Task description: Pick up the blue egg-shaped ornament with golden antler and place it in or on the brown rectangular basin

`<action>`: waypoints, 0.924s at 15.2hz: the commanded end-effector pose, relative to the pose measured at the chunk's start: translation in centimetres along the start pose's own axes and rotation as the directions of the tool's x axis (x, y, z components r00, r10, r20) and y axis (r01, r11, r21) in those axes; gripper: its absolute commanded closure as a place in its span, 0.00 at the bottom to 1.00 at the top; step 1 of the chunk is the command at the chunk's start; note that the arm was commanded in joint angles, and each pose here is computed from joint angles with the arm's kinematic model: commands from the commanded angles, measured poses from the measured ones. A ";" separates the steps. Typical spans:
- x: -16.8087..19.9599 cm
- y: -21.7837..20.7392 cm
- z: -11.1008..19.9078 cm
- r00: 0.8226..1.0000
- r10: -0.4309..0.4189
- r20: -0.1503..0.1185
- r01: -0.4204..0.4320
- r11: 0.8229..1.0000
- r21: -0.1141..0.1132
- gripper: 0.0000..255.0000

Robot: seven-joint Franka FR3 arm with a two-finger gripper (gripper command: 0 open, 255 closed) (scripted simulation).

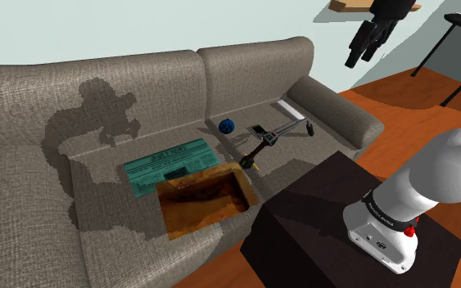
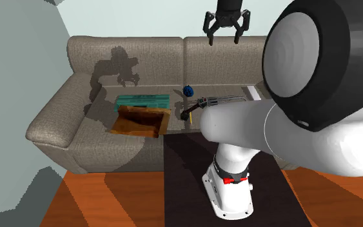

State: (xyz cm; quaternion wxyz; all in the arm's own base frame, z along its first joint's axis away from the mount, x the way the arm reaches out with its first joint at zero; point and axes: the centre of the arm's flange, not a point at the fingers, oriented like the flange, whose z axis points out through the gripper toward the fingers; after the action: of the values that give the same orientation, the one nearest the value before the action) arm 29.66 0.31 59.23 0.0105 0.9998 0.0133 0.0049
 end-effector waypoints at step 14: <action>11.8 1.4 12.7 0.984 -0.175 0.019 0.174 0.985 0.014 0.00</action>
State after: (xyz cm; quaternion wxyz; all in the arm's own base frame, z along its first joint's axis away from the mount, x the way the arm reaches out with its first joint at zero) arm 40.77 -1.11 47.47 0.0054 0.9956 0.0934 -0.0064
